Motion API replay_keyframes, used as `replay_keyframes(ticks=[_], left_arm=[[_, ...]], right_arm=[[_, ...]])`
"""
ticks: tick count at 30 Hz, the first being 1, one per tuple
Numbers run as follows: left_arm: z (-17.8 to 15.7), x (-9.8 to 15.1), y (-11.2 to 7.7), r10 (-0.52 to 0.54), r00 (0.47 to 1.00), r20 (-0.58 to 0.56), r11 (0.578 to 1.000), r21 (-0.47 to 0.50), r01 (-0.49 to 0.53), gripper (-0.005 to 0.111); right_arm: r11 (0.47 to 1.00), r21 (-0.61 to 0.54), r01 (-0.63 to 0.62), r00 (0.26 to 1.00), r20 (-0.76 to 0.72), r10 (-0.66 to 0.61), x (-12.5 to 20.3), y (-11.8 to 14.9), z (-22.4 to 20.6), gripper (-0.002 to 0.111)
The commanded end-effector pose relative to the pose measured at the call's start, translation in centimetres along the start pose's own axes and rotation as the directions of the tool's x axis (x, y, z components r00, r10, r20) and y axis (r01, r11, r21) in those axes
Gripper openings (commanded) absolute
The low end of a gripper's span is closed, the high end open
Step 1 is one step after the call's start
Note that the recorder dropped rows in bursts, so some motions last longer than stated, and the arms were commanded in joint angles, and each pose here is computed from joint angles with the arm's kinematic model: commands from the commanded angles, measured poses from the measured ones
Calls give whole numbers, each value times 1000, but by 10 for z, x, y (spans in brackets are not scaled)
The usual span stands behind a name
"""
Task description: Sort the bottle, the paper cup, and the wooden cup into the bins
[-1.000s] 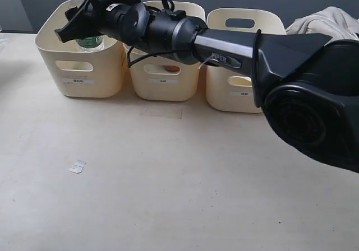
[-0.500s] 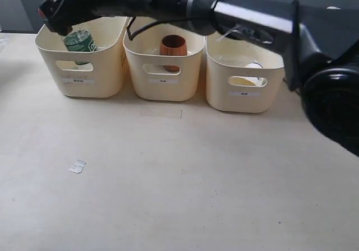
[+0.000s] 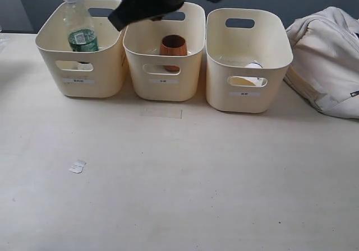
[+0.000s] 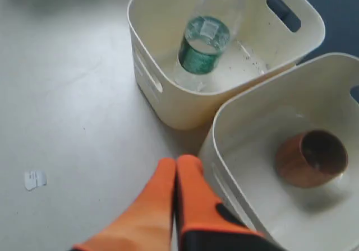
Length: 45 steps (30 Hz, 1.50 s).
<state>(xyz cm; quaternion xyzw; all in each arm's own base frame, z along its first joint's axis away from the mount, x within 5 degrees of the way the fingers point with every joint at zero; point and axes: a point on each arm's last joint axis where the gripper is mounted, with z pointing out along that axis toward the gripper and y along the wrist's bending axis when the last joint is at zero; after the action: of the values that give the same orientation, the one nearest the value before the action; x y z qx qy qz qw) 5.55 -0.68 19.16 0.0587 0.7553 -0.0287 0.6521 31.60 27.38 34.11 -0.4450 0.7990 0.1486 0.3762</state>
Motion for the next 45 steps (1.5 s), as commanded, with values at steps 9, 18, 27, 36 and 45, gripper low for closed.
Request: replay_keyframes(ticks=[9, 18, 27, 36, 45], left_arm=[[0, -1, 0, -3, 1000, 10, 1000, 1, 3, 0], [0, -1, 0, -3, 1000, 10, 1000, 1, 3, 0], [0, -1, 0, -3, 1000, 10, 1000, 1, 3, 0], [0, -1, 0, -3, 1000, 10, 1000, 1, 3, 0], [0, -1, 0, -3, 1000, 10, 1000, 1, 3, 0]], right_arm=[[982, 126, -139, 989, 64, 132, 73, 18, -68, 0], [941, 227, -250, 967, 20, 252, 139, 31, -98, 0], [884, 283, -373, 923, 13, 385, 199, 46, -118, 0], [834, 262, -485, 870, 51, 490, 258, 64, -125, 0], [847, 101, -522, 843, 216, 493, 308, 88, -116, 0]])
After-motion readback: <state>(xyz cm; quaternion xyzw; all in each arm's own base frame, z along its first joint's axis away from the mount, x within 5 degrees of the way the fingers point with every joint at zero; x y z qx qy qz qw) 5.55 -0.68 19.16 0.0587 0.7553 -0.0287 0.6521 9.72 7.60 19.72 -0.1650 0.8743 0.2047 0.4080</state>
